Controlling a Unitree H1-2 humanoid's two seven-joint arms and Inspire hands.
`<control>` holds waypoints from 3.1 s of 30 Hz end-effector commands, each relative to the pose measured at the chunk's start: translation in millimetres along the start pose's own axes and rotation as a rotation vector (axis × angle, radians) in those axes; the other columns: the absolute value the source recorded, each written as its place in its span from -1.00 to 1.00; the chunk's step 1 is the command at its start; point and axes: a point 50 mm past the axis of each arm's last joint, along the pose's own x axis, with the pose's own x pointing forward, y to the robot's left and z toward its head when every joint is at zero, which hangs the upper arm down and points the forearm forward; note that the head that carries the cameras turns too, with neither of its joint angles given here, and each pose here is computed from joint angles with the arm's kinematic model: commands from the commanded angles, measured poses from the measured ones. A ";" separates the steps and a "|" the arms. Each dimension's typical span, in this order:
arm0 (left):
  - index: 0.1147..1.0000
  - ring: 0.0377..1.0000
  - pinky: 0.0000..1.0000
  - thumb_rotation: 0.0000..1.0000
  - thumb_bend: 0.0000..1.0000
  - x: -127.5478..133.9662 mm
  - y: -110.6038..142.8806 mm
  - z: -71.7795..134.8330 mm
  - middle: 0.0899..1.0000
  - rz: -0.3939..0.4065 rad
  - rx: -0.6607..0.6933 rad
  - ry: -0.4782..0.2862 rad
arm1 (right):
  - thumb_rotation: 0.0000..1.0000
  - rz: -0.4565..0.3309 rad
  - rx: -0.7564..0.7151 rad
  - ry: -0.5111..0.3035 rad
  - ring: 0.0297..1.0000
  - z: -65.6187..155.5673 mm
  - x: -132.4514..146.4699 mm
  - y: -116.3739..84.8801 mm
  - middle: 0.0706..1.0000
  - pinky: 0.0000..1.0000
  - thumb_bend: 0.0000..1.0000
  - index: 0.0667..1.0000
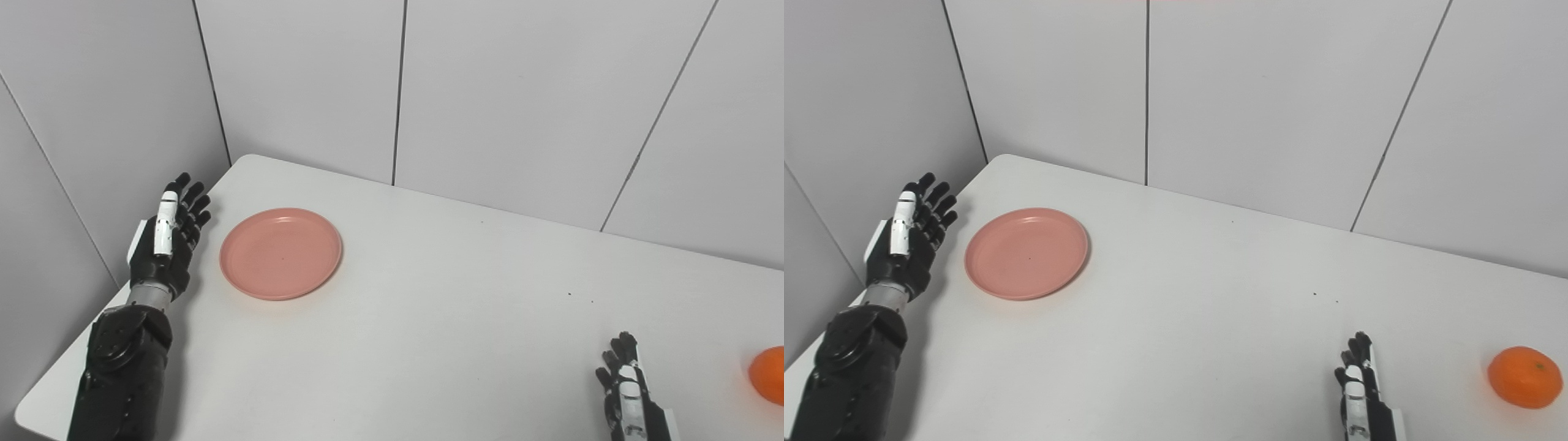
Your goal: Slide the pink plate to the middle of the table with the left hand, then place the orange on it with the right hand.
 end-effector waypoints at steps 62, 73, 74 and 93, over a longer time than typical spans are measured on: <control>0.85 0.89 0.94 0.95 -0.21 21.2 -45.9 -40.7 0.88 -0.105 -0.040 0.112 | 1.00 0.003 0.000 -0.032 0.97 7.7 4.9 -1.6 0.98 1.00 -0.71 0.98; 0.73 0.75 0.75 1.00 -0.27 18.6 -74.1 -40.2 0.75 -0.179 -0.038 0.139 | 1.00 0.004 0.003 -0.032 0.98 7.0 5.1 -1.1 0.99 1.00 -0.71 0.99; 0.73 0.76 0.75 1.00 -0.27 17.8 -77.7 -39.6 0.75 -0.192 -0.044 0.142 | 1.00 0.005 0.005 -0.032 0.99 6.9 5.1 -1.0 0.99 1.00 -0.70 0.99; 0.73 0.79 0.79 1.00 -0.26 11.9 -130.8 -39.8 0.78 -0.324 -0.063 0.174 | 1.00 0.001 0.001 -0.030 0.98 5.7 5.4 0.0 0.98 1.00 -0.67 0.98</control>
